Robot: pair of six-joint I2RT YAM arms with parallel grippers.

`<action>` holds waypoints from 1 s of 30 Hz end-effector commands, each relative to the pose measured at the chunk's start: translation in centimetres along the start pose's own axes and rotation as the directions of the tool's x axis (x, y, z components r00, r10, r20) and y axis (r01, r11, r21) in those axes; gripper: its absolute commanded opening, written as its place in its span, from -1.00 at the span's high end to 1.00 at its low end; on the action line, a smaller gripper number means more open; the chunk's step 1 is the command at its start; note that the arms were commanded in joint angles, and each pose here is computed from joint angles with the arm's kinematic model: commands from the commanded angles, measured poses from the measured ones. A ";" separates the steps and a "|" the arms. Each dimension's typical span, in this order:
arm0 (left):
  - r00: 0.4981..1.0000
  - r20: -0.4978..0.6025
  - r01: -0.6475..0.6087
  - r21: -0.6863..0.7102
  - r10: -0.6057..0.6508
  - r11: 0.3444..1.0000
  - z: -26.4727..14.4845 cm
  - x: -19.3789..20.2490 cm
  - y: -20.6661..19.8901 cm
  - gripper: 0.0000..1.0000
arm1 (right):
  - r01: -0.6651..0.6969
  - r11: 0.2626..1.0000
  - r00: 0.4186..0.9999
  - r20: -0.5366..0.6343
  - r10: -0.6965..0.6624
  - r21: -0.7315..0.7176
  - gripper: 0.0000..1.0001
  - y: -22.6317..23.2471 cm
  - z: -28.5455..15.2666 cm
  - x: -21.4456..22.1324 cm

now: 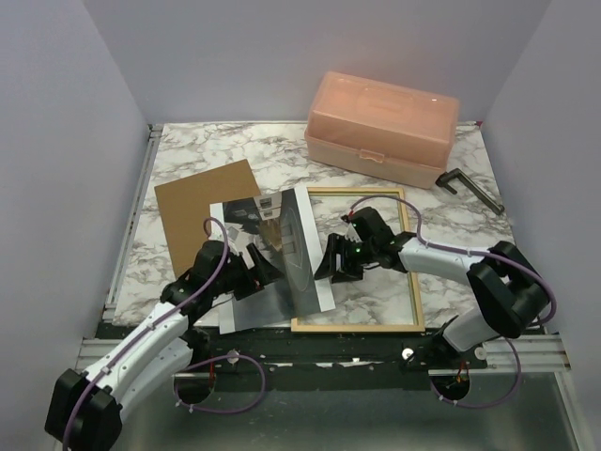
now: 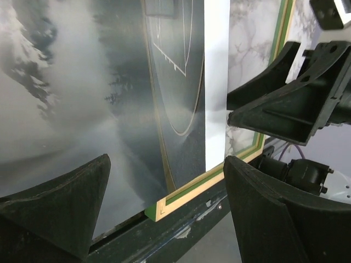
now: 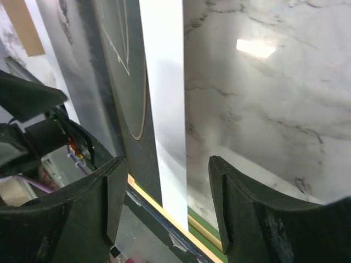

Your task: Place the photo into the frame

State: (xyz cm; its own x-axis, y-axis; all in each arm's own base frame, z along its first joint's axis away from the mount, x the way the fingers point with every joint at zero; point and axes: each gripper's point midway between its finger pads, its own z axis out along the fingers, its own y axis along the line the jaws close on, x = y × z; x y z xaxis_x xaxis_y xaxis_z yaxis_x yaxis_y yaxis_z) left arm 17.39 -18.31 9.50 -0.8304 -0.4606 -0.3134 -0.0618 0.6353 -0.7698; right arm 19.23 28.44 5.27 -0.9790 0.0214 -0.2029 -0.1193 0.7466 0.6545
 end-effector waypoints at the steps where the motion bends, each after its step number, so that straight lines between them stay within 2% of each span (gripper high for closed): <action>1: 0.998 -0.039 0.042 0.010 -0.042 0.999 1.7 1.2 -0.8 -0.70 | -0.016 0.992 0.999 -0.043 0.010 -0.128 -0.33 1.9 0.8 0.4; 5: 0.995 -0.088 0.053 -0.025 -0.055 0.998 3.1 2.4 -0.7 -0.68 | -0.015 0.980 0.999 -0.044 0.006 -0.201 -0.27 3.3 0.8 0.1; 7: 0.994 -0.098 0.046 -0.041 -0.050 0.998 3.5 2.6 -0.7 -0.68 | -0.013 0.973 0.999 -0.041 0.004 -0.231 -0.15 4.1 0.5 -0.1; 8: 0.994 -0.099 0.043 -0.046 -0.047 0.998 3.5 2.6 -0.8 -0.68 | -0.010 0.970 0.999 -0.037 0.001 -0.242 -0.04 4.4 0.3 -0.2; 12: 0.995 -0.092 0.036 -0.056 -0.041 0.998 3.6 2.6 -0.7 -0.68 | -0.006 0.961 1.000 -0.026 -0.001 -0.275 0.18 5.5 -0.4 -0.4; 18: 0.997 -0.072 0.019 -0.023 -0.021 1.000 3.0 2.2 -1.4 -0.68 | 0.024 0.971 1.000 0.015 -0.022 -0.237 0.80 5.8 -1.6 -1.0; 21: 0.999 -0.045 0.004 0.019 -0.003 1.000 2.4 1.5 -2.7 -0.68 | 0.061 0.976 0.998 0.041 -0.054 -0.208 0.95 6.3 -2.8 -1.6; 26: 0.999 0.003 -0.042 0.085 0.042 0.996 0.7 0.3 -5.2 -0.68 | 0.152 0.984 0.980 0.145 -0.137 -0.098 0.99 7.1 -6.1 -3.9; 30: 0.997 0.048 -0.063 0.130 0.057 0.990 -0.8 -0.4 -6.5 -0.68 | 0.219 0.976 0.938 0.274 -0.211 0.000 0.99 8.3 -10.4 -6.2</action>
State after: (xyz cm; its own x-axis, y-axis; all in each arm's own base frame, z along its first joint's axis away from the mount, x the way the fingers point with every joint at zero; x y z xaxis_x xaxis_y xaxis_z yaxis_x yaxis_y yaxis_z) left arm 17.35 -22.22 12.52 -0.8425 -0.4342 -0.3189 0.0045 0.5863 -0.8101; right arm 21.28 30.43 16.04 -0.9223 0.0303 -0.3853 -0.2802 0.6343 0.7205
